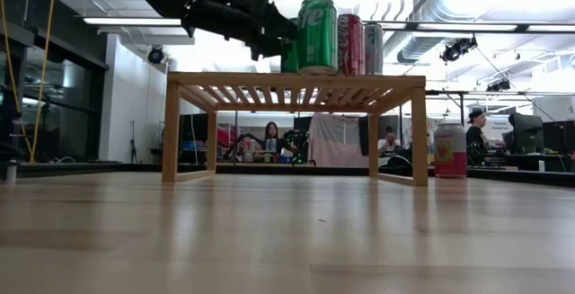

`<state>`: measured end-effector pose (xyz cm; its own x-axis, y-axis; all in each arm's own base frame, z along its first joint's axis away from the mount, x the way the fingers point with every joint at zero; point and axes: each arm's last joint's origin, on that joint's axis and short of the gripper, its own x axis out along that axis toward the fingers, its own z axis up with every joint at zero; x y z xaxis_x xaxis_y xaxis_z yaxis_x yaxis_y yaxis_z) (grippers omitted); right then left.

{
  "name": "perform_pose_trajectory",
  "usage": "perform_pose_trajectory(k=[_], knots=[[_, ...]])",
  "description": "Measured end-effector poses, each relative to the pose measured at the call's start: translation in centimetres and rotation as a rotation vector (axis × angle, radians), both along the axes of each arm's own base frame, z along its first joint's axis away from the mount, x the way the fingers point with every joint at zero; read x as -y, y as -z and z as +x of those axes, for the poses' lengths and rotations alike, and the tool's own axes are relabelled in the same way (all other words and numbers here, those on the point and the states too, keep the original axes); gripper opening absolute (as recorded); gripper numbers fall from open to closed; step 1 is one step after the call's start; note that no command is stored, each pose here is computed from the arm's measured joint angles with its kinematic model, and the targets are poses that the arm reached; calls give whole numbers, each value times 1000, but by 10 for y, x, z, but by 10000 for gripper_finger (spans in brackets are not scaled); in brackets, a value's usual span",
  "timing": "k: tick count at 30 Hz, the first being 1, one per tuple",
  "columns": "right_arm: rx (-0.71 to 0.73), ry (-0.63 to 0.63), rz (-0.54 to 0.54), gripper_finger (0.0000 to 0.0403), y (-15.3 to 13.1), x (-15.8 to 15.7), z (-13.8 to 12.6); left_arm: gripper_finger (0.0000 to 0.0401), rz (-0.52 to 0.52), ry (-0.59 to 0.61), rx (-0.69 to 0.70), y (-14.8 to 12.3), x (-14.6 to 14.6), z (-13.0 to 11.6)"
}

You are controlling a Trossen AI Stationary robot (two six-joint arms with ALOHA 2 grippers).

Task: Place canned beverage on shelf
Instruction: Put the left green soda can on the shelf aligned with the other green soda can, then adjust the green soda can on the shelf

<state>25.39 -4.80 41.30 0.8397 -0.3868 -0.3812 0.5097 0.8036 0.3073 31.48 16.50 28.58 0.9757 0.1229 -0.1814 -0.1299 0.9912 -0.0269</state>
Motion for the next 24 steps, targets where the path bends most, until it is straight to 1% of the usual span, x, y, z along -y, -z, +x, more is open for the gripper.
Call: perform_pose_trajectory(k=[7,10,16,20,24], knots=[[0,0,0,287,0,0,0,348,27,9,15,-3,2,1],[0,0,0,287,0,0,0,355,30,1,18,-4,2,1],[0,0,0,287,0,0,0,354,53,-17,51,-10,-3,-3],[-6,-6,-14,287,0,0,0,354,121,-45,84,-27,-7,-19],[-26,-36,-78,287,-2,-1,-3,354,134,-79,141,-52,-5,-40]])
